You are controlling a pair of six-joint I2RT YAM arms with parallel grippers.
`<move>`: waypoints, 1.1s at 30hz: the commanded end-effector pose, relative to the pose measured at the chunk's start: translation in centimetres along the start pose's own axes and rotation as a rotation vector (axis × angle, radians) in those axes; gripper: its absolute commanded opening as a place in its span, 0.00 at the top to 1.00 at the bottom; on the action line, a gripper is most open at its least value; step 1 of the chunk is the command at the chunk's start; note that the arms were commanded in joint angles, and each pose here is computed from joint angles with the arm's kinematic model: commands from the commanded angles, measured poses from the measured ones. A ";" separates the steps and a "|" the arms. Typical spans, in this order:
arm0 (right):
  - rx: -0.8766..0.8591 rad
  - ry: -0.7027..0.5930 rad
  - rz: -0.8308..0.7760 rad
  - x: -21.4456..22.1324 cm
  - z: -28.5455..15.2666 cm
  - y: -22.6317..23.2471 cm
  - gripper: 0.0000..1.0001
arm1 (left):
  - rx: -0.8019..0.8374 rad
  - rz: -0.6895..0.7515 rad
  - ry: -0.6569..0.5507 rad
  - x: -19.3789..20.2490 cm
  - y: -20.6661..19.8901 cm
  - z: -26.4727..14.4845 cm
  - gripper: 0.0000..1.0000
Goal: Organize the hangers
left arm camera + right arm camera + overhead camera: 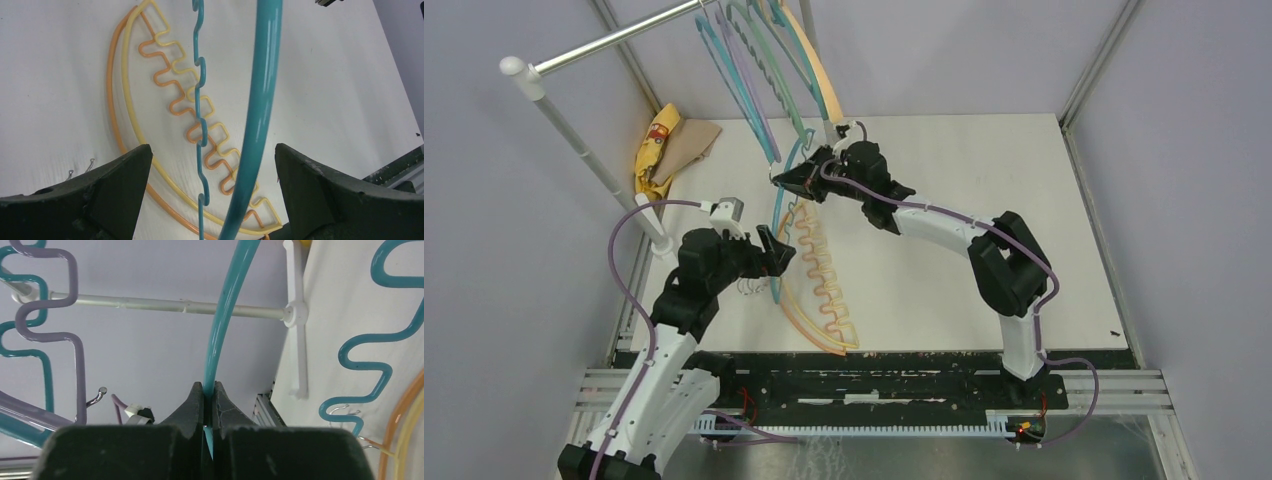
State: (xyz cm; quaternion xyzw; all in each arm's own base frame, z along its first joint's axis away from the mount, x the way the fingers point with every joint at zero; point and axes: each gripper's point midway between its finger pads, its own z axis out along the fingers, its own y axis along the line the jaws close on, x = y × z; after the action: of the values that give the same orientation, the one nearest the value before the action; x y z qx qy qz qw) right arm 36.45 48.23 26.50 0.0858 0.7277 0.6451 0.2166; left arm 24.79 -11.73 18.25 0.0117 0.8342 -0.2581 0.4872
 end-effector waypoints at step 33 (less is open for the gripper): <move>0.204 -0.031 0.049 -2.2 -10.0 -4.2 0.12 | -0.654 -0.094 0.050 -1.6 9.3 -2.1 0.97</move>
State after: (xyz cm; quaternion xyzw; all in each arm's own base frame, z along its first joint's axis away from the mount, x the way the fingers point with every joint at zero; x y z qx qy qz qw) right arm 35.75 40.30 25.07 0.1705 0.7395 0.6294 0.1670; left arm 24.63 -5.21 12.52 -0.1029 0.9214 -0.0543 0.3709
